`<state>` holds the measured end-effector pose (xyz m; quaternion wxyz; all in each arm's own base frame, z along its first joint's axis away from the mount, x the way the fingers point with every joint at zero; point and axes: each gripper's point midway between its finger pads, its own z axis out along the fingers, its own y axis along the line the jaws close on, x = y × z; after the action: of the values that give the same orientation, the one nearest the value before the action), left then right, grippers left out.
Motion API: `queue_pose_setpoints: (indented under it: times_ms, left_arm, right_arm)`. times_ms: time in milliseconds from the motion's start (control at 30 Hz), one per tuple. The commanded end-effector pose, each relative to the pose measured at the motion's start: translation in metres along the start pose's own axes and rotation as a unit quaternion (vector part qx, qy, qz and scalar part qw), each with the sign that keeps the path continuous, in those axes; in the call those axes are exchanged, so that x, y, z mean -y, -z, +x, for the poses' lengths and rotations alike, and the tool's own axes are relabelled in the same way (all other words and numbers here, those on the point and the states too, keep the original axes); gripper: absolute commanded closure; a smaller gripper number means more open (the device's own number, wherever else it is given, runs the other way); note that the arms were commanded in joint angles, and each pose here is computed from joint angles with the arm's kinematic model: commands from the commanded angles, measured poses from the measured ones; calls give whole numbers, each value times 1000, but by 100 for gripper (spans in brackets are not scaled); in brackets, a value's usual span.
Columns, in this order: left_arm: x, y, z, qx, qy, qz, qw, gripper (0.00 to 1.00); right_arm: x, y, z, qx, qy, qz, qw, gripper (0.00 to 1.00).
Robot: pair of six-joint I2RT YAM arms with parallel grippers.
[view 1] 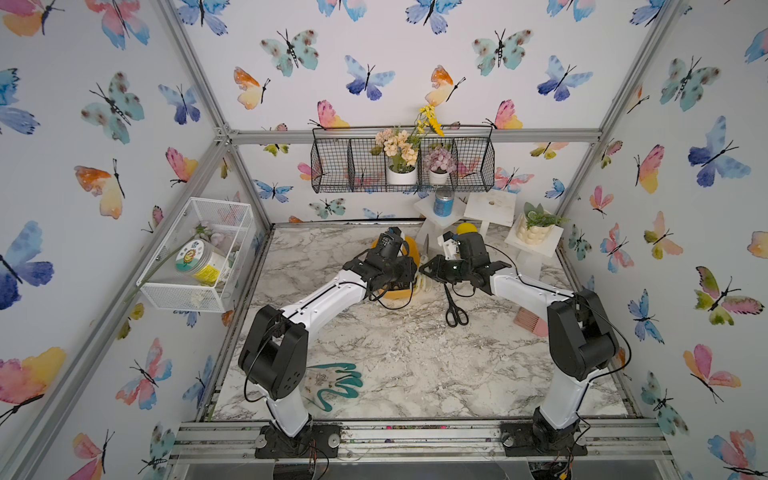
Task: Take the scissors out of the storage box
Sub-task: Pick up the scissors from the storage box, then move the storage box to the center of the board.
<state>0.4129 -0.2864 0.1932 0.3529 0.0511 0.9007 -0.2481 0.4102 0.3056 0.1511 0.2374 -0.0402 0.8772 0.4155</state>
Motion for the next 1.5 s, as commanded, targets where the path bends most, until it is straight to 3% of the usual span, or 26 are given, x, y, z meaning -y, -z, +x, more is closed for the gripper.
queue_pose_setpoints:
  times_ms: [0, 200, 700, 833, 1000, 1267, 1467]
  left_arm:
    - [-52, 17, -18, 24, 61, -53, 996, 54]
    - [-118, -1, -13, -4, 73, -122, 990, 57]
    - [-154, -63, 19, -66, 72, -171, 980, 61]
    - [-165, -74, 32, -81, 76, -187, 976, 71]
    - [-184, -72, 35, -72, 102, -227, 966, 95]
    - [-221, -47, 28, -51, 130, -270, 953, 99]
    - [-205, -38, 20, -42, 98, -222, 969, 97]
  right_arm:
    - [7, 7, 5, -13, 41, 26, 999, 84]
    - [3, 16, 30, -60, 57, 8, 996, 85]
    - [5, 24, 53, -84, 53, -1, 995, 85]
    - [3, 22, 55, -92, 54, -9, 994, 85]
    - [10, 19, 63, -104, 46, -8, 993, 85]
    - [25, 13, 76, -116, 31, 5, 993, 85]
    - [43, -3, 95, -137, 11, 0, 991, 85]
